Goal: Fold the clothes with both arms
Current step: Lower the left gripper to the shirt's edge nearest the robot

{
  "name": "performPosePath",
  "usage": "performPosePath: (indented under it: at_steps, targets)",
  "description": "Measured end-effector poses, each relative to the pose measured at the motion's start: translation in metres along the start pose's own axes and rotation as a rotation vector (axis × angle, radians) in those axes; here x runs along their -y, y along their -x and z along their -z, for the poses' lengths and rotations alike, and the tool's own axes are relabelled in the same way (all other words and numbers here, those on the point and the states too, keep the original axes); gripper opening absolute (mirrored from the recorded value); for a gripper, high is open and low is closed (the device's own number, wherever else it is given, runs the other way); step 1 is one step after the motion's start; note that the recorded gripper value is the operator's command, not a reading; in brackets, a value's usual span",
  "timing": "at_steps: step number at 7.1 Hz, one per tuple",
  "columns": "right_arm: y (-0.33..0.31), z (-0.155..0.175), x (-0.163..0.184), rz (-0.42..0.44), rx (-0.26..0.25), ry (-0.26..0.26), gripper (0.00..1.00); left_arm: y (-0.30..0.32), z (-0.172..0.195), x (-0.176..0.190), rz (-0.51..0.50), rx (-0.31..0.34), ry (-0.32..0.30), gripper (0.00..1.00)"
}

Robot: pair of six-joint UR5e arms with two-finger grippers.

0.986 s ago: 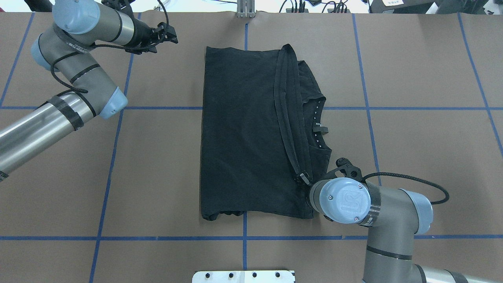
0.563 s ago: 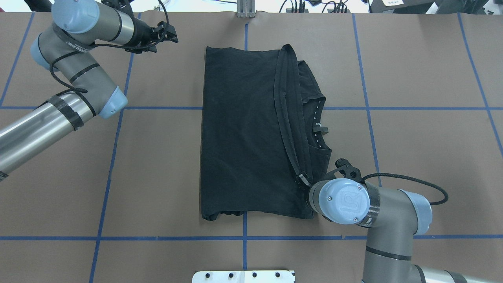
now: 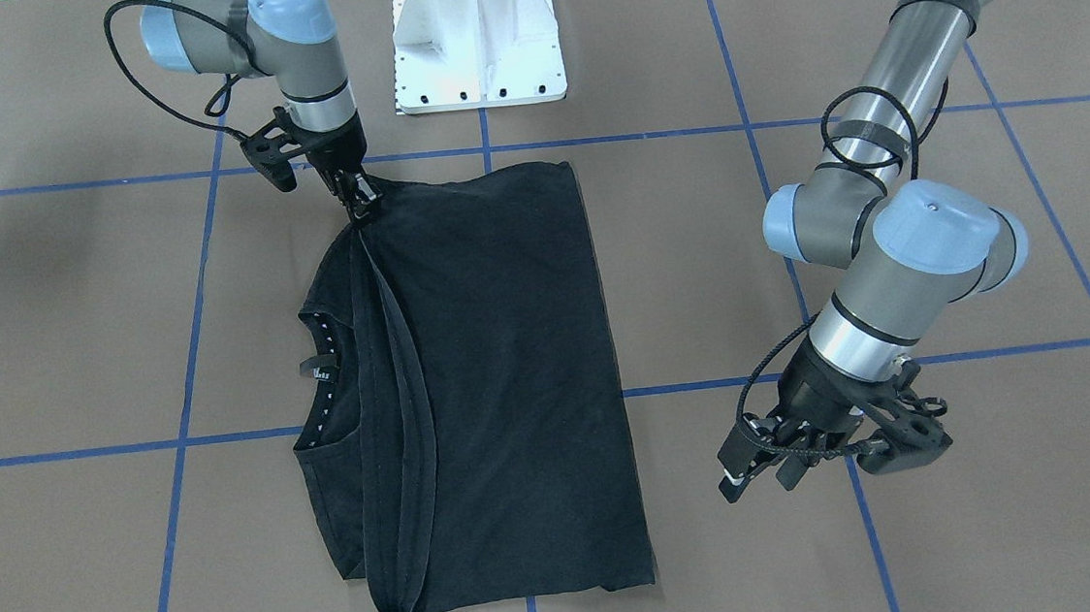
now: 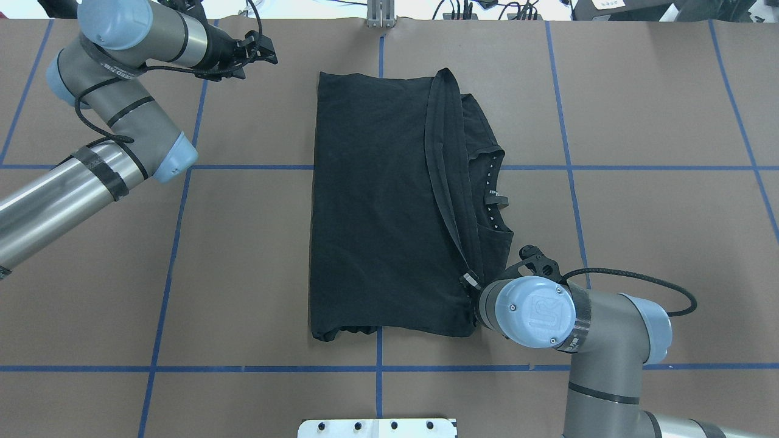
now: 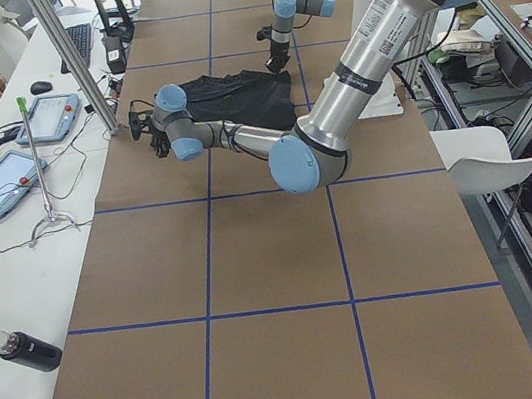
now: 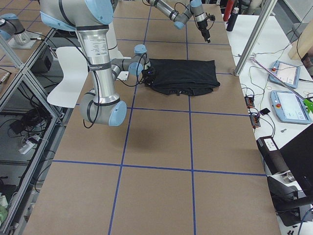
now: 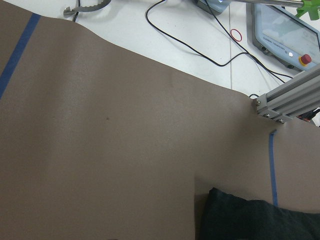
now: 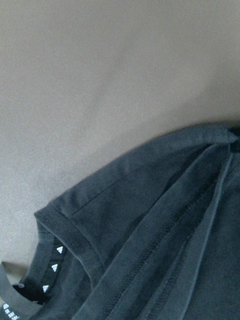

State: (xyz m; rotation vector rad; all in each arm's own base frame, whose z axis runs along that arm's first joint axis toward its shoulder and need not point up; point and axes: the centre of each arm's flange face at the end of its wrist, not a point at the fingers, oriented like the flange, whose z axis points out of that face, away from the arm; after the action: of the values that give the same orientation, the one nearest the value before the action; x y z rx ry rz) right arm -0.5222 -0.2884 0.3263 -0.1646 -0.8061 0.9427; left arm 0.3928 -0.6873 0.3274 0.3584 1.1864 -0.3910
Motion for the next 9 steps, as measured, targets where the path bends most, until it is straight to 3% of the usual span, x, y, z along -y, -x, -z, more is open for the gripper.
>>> performPosePath:
  at_steps: [3,4,6,8,9]
  targets:
    - [0.001,0.017,0.001,-0.001,0.016,0.025,0.00,0.003,0.012,-0.007,-0.001,-0.021,0.001,0.85]
    - [-0.001,0.026,0.004,-0.002,0.026,0.034,0.00,0.010,0.032,-0.030,0.025,-0.054,0.010,0.88]
    - [-0.008,0.045,0.011,-0.001,0.044,0.048,0.00,-0.007,0.062,-0.117,0.160,-0.142,0.093,0.99]
    - [-0.010,0.056,0.012,-0.001,0.057,0.059,0.00,-0.027,0.089,-0.209,0.268,-0.203,0.192,1.00]
    - [-0.010,0.057,0.012,-0.001,0.058,0.060,0.00,-0.026,0.093,-0.255,0.325,-0.197,0.242,1.00]
